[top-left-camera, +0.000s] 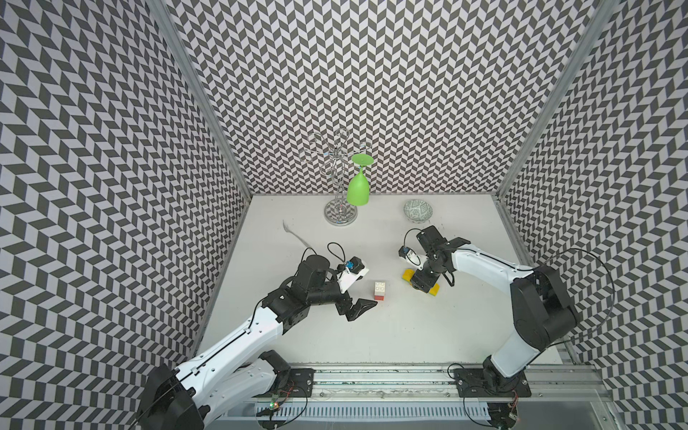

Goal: Assemble a fork with lego
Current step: Pick up the lego brick from the center of the board.

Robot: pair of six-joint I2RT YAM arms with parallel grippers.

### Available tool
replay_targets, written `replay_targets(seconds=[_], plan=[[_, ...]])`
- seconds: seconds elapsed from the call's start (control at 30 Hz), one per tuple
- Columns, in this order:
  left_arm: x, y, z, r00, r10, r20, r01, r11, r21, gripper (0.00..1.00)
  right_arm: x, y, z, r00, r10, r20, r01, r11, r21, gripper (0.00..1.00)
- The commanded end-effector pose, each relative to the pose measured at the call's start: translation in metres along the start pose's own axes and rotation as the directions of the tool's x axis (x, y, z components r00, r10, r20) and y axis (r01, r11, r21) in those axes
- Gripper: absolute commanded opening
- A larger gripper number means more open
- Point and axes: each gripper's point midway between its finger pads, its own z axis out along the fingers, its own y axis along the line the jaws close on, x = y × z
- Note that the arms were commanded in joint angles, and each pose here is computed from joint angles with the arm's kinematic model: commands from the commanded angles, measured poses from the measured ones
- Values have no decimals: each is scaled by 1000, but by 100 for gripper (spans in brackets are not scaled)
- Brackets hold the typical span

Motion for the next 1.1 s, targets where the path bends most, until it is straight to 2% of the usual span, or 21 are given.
replay_targets(seconds=[0.0, 0.4, 0.77, 0.93, 1.07], plan=[[3, 3, 0, 1000, 28, 2, -28, 999, -31, 98, 1, -1, 8, 1000, 15, -6, -15, 1000, -2, 76], [3, 10, -1, 1000, 28, -4, -28, 997, -69, 99, -2, 1, 17, 1000, 7, 0, -7, 1000, -1, 62], [3, 11, -3, 1000, 30, 0, -30, 996, -83, 99, 4, 6, 31, 1000, 8, -23, -8, 1000, -15, 57], [3, 12, -2, 1000, 29, -2, -29, 996, -85, 99, 0, 6, 28, 1000, 7, -4, -7, 1000, -14, 52], [4, 12, -2, 1000, 28, -4, -28, 996, -86, 99, -5, 5, 22, 1000, 6, 24, -6, 1000, -4, 51]])
